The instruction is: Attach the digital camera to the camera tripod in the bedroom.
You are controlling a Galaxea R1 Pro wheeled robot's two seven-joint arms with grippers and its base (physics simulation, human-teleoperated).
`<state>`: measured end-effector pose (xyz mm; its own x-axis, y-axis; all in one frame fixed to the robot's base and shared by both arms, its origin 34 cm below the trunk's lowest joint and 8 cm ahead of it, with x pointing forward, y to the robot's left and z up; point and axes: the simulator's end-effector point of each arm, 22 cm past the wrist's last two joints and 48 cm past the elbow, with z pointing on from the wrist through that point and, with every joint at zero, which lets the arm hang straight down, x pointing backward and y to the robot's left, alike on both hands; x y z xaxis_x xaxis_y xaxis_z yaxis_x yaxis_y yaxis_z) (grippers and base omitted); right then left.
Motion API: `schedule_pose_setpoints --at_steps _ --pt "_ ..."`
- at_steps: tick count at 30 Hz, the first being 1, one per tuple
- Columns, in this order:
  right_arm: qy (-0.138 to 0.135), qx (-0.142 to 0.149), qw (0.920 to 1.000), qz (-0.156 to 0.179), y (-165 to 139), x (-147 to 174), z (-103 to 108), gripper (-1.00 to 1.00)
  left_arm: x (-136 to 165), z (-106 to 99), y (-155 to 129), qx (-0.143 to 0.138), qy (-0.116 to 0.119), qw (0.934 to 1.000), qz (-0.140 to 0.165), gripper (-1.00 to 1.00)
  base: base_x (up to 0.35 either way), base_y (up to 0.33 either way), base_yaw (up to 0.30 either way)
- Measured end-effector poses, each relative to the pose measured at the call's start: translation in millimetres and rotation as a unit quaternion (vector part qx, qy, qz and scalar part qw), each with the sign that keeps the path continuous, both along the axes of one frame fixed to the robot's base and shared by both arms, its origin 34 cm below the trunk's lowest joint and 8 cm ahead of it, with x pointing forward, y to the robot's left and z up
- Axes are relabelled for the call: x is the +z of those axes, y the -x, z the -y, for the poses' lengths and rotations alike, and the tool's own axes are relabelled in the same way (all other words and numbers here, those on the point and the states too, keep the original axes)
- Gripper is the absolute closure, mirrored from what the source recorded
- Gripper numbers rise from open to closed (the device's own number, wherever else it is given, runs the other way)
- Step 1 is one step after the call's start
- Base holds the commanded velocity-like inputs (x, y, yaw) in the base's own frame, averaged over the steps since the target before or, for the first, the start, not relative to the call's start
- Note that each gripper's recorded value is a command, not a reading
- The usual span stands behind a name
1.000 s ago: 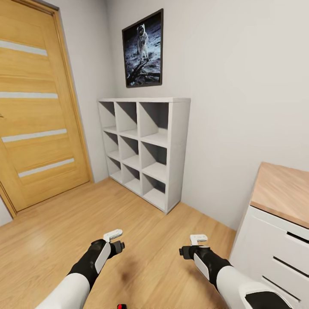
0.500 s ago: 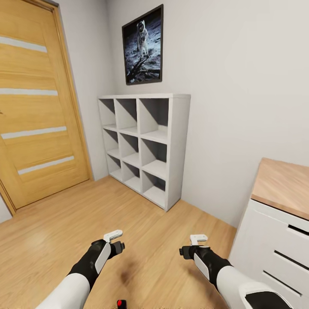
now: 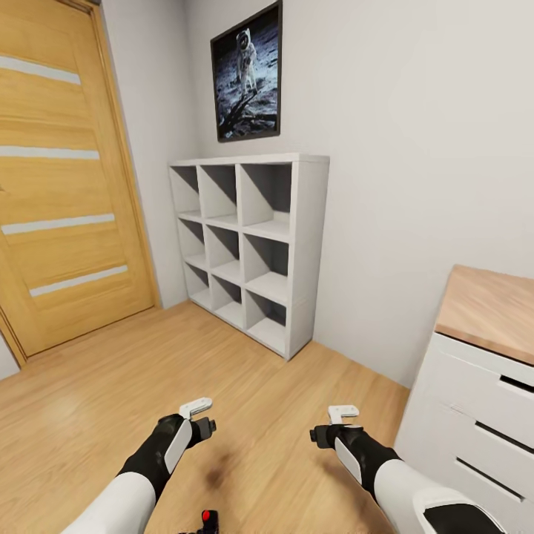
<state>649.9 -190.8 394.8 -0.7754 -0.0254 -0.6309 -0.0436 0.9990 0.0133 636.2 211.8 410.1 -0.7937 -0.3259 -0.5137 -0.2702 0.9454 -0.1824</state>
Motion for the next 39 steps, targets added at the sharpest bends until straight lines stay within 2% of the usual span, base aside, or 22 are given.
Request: schedule_pose_setpoints --at_steps 20,39 --pt "0.0 0.0 1.0 0.002 11 -44 0 -1.0 -41 -1 9 0.001 0.0 1.0 0.006 -1.0 0.0 0.0 0.0" --pt "0.003 0.0 0.9993 -0.038 25 -90 5 -1.0 -88 0 25 0.001 0.001 0.9993 -0.039 -1.0 0.0 0.0 0.0"
